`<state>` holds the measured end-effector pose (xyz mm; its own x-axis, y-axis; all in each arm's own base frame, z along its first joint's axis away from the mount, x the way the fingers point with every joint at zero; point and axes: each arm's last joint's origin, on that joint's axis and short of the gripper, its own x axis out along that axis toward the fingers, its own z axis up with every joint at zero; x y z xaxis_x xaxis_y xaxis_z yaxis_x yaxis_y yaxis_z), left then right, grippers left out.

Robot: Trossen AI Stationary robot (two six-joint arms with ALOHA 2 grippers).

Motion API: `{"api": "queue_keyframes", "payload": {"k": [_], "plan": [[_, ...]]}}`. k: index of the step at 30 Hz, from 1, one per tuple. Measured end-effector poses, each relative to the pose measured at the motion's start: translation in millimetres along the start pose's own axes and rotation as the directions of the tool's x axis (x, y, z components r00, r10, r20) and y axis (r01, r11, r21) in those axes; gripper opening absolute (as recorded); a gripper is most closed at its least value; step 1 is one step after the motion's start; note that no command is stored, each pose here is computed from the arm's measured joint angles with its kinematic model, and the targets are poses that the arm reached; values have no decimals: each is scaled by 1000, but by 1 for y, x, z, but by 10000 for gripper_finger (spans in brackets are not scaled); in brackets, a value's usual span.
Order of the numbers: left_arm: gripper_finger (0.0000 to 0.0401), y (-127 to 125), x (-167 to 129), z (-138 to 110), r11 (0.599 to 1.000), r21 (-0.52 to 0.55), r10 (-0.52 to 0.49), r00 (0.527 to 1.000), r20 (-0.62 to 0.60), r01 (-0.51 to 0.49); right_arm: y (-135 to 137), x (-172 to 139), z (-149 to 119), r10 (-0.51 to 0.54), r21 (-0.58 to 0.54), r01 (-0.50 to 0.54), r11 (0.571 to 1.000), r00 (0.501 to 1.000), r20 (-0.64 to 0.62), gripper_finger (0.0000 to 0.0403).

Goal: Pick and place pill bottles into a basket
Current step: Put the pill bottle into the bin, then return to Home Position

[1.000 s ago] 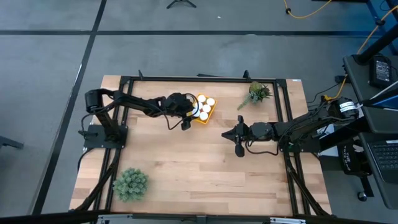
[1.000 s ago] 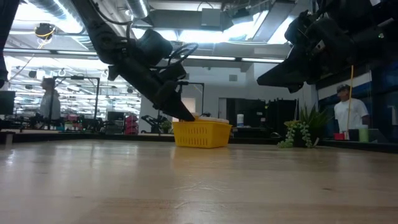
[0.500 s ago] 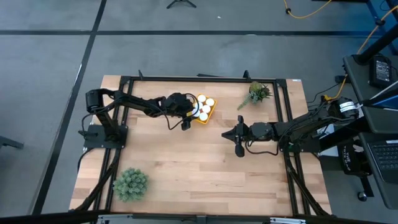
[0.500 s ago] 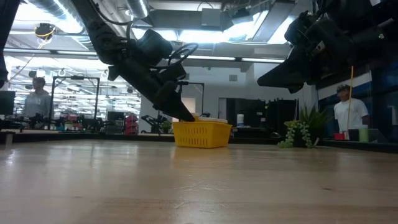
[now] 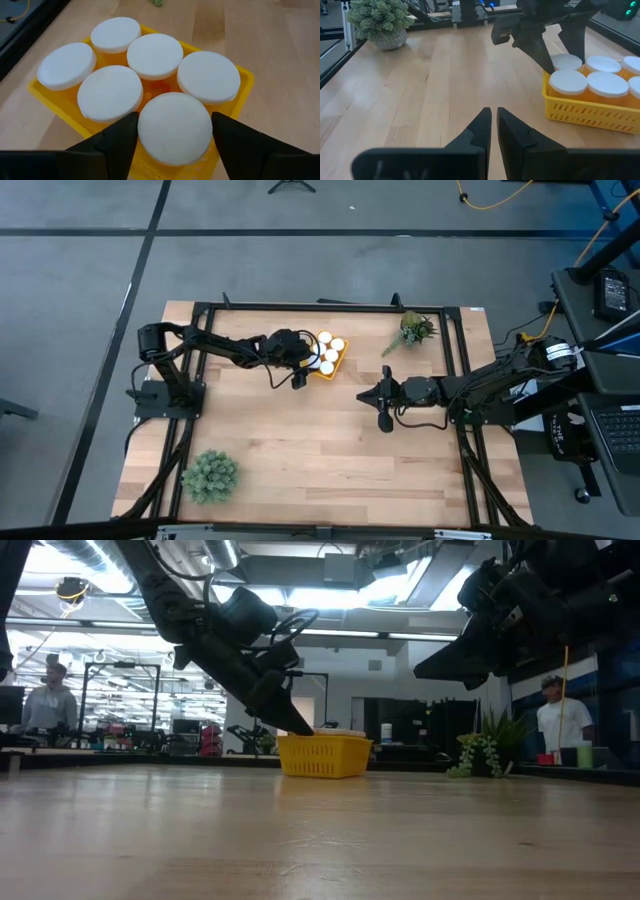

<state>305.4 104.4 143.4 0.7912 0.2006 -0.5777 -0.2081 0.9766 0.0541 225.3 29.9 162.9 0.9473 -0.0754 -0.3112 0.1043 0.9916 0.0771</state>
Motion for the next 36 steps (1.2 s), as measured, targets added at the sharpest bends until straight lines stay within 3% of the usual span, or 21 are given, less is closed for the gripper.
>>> {"api": "queue_keyframes", "payload": {"k": [21, 28, 36], "plan": [[244, -1, -28, 17, 999, 43, -12, 1000, 20, 11, 0, 0, -1, -1, 19, 1, 1000, 1000, -9, 35], [243, -8, -56, 30, 996, 85, -31, 999, 35, 28, 0, 0, -2, -1, -3, 1, 1000, 1000, -19, 35], [216, -20, -95, 45, 990, 134, -65, 993, 96, 52, 2, 2, 7, 5, -27, -5, 1000, 1000, 10, 35]]}}
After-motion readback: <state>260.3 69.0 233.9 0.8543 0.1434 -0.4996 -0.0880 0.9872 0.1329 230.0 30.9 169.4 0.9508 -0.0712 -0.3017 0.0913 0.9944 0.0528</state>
